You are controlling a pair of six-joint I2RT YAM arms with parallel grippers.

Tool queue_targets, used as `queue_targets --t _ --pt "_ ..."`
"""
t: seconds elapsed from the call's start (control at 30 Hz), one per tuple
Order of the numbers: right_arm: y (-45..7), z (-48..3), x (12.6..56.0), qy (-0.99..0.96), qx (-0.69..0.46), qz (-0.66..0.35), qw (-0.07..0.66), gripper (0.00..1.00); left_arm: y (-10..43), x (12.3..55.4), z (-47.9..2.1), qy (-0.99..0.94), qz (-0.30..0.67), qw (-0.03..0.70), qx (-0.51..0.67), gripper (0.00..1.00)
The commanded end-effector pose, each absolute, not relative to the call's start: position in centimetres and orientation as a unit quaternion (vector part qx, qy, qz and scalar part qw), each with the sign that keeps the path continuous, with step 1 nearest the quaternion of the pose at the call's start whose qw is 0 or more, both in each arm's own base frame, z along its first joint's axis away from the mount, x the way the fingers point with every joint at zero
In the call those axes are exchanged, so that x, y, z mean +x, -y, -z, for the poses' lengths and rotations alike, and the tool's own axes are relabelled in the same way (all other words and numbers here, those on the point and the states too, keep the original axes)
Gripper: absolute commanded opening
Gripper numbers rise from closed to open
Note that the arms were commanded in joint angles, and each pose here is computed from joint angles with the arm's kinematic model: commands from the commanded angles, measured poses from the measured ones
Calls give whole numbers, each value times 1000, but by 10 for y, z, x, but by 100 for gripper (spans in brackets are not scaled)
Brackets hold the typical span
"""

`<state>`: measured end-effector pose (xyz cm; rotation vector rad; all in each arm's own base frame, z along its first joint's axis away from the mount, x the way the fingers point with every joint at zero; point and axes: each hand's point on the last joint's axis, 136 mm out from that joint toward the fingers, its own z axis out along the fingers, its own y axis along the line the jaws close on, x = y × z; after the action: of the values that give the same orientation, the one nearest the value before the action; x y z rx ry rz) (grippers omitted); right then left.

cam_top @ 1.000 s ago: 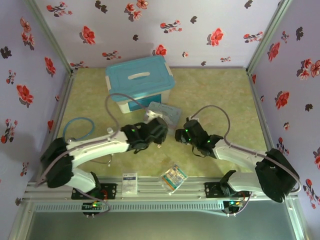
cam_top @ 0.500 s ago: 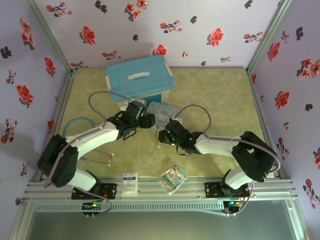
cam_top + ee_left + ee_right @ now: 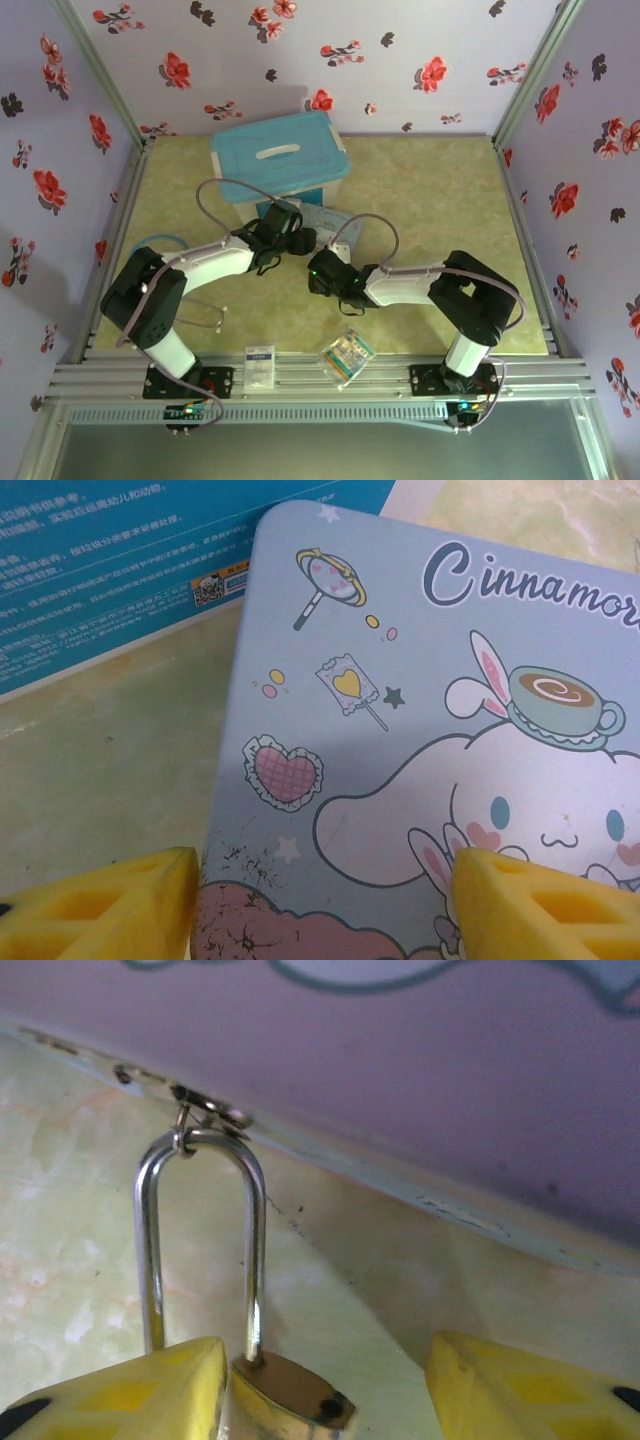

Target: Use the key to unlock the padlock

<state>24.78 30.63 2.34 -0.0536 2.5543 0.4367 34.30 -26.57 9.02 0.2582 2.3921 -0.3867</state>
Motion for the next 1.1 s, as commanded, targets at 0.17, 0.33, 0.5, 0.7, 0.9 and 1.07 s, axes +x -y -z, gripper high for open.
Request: queue_targets --t 0.17,0.33,0.5,0.7,0.9,1.07 --pt "-298 -9 243 -957 -22 -90 275 50 270 336 -82 -922 142 342 107 63" --pt "-285 -8 233 -958 -35 -56 278 44 276 329 -79 -925 145 335 107 59" --pt "-275 -3 227 -958 -30 -63 277 36 278 322 -79 -926 149 331 105 56" --pt "-265 -2 223 -959 -12 -90 270 31 277 310 -83 -929 161 323 87 56" --pt "-261 -3 226 -953 33 -146 262 24 285 304 -97 -922 183 331 78 56" --pt "-263 -5 227 -950 46 -159 266 22 292 318 -114 -913 180 354 88 64"
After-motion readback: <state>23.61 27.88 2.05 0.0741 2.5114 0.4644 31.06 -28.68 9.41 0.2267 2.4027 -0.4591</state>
